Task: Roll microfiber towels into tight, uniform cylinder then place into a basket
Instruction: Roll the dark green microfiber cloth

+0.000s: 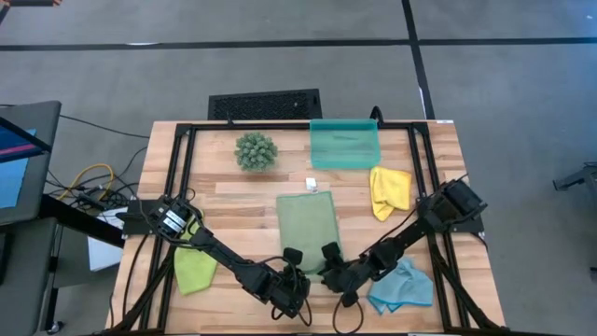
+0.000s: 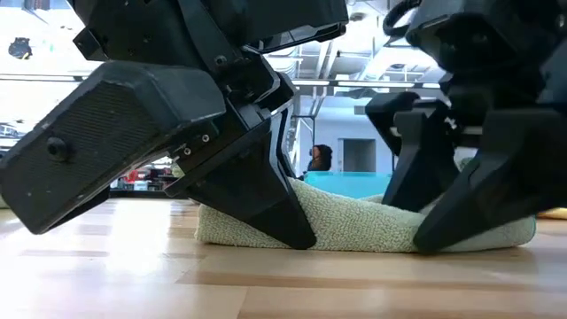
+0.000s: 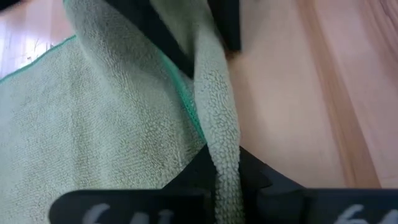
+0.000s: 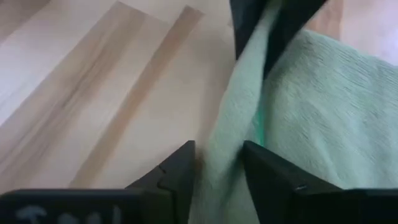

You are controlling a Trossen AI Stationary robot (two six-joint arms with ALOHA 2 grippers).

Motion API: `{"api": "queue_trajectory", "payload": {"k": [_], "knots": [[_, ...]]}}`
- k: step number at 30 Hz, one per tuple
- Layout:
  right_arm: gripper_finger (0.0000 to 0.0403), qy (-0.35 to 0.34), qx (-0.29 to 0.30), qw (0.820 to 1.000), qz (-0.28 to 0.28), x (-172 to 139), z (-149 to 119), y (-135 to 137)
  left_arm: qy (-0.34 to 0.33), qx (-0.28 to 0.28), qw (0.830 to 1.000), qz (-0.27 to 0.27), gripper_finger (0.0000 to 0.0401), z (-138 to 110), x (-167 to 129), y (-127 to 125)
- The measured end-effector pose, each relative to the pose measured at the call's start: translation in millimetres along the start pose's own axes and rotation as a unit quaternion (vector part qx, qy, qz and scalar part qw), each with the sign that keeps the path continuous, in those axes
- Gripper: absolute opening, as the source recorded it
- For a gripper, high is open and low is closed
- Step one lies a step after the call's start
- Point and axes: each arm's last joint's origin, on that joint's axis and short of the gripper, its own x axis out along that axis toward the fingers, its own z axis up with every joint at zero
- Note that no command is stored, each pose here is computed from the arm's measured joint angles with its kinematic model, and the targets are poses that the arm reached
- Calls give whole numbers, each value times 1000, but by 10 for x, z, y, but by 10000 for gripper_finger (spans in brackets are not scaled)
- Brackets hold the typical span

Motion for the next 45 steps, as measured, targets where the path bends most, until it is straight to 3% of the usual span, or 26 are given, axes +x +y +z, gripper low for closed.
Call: {"api": "queue_trajectory", "payload": {"k": [6,11,15,21,28,33,45], "knots": [[75,10,-3,1000,2,42,25,-3,-2,-1,1000,3,20,1,3,-2],[17,31,22,999,11,-34,88,-118,15,33,999,11,77,42,-36,19],[16,31,80,994,67,-76,167,-277,51,61,997,14,136,126,-173,22],[38,33,181,970,158,-35,199,-548,24,73,996,44,185,269,-362,-50],[15,40,257,943,209,-16,179,-746,1,96,993,67,176,267,-421,-151],[30,56,299,923,234,7,133,-814,-9,93,994,64,150,175,-319,-185],[20,63,327,910,246,18,78,-992,-10,81,996,41,126,125,-179,-113]]}}
